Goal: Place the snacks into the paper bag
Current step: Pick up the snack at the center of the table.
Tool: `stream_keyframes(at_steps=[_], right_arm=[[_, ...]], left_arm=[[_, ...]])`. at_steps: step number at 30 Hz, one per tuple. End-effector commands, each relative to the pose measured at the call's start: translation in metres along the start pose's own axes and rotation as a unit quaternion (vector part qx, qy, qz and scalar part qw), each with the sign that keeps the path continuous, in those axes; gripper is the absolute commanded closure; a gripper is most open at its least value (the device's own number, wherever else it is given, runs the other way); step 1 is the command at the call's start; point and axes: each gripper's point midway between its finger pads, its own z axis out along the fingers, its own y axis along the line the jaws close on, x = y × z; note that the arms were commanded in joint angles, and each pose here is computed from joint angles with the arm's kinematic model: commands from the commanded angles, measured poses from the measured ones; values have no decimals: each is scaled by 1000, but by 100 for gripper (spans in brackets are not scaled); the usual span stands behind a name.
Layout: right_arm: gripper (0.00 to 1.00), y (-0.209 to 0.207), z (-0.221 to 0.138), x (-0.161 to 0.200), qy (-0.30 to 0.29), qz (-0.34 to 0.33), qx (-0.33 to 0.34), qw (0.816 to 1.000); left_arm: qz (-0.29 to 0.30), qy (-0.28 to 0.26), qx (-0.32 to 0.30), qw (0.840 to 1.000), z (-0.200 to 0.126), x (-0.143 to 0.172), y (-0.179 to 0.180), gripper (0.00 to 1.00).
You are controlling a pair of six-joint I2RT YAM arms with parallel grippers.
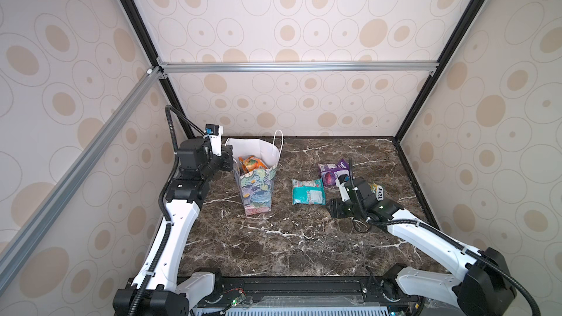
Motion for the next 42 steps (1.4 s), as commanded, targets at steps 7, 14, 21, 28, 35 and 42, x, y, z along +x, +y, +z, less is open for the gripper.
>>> stream_keyframes(at_steps=[7,14,21,28,35,42], right_arm=[[43,-8,53,-32,-8,11,-40,999],[47,-14,97,-43,2,20,-50,999],[50,-28,111,-57,-13,33,-34,999],[57,-29,124,-57,-2,41,-45,998],[58,-35,131,-52,6,44,-33,998],[84,-27,138,-49,11,60,-63,996]], left_arm=[[2,-6,-1,1000,-2,-5,-1,100],[2,-4,-4,1000,-2,-4,0,100],[2,-2,-5,1000,0,-3,1,100],[1,1,-4,1000,1,-2,1,100],[0,2,-4,1000,2,-2,1,100],[0,1,-1,1000,1,-2,0,100]])
